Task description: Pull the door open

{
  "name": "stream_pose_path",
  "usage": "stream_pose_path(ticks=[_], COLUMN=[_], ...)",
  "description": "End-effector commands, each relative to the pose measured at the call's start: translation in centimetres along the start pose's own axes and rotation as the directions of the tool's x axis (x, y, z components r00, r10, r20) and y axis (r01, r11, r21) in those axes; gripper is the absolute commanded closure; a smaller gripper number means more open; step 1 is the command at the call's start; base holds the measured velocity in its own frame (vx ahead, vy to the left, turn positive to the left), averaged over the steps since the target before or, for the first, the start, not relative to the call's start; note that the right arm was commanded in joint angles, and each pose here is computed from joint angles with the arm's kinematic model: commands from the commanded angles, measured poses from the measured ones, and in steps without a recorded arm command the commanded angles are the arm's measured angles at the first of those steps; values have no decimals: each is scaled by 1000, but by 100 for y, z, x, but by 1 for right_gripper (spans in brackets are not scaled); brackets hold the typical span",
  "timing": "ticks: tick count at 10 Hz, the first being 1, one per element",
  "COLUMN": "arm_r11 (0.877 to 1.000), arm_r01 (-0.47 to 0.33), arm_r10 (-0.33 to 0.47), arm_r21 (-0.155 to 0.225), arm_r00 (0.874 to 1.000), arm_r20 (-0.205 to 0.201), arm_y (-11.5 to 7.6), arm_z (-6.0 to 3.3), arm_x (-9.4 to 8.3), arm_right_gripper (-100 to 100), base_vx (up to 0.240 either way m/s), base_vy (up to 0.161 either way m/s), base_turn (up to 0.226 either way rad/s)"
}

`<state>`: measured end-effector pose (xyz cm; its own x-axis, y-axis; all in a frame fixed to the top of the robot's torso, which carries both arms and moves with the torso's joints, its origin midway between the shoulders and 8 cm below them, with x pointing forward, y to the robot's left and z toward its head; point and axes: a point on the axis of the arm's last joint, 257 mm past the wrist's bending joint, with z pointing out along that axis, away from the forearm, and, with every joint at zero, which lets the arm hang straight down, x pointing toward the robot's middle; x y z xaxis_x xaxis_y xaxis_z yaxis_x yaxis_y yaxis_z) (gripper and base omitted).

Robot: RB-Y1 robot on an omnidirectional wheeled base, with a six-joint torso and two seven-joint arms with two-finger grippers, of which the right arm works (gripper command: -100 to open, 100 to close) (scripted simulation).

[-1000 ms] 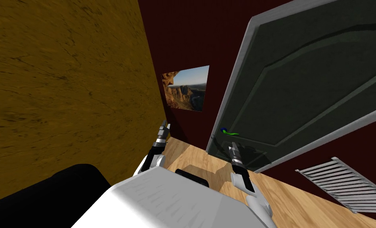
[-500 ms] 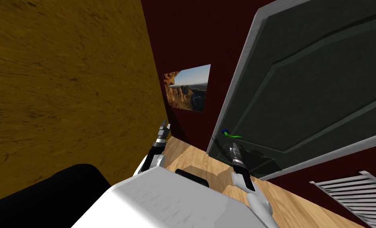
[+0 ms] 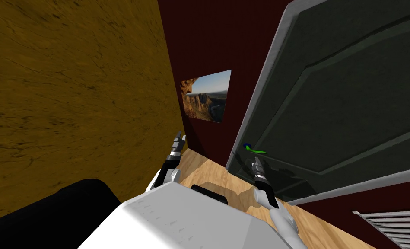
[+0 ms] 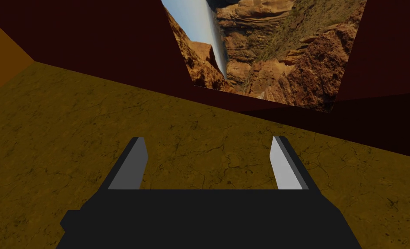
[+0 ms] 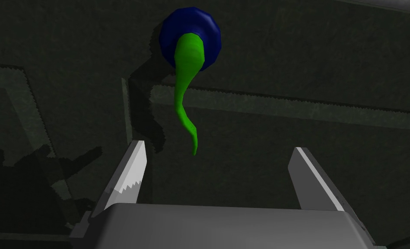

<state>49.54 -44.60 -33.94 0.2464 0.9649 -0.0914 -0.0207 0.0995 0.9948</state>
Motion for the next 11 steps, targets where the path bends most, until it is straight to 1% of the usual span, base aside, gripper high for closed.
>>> stream_pose_path(ticks=[1,3,4,9,11], arm_r11=[1000,999,999,999,999], arm_r01=[5,9,8,6,5], arm_r10=[-6,-10,-9,-8,-7], arm_r21=[22,39,32,39,41], arm_r00=[1000,1000,1000,999,998], arm_r20=[14,25,21,53,64], arm_y=[-79,-142,-127,-171,-185], arm_z=[1,10,10,-65,-92], arm_x=[-84,-149,-125,-336,-406], arm_right_gripper=[-100,-100,-100,-100,-100], base_vx=[39,30,11,181,182], base_vy=[-109,-100,-45,-51,-83], base_turn=[167,121,24,61,61])
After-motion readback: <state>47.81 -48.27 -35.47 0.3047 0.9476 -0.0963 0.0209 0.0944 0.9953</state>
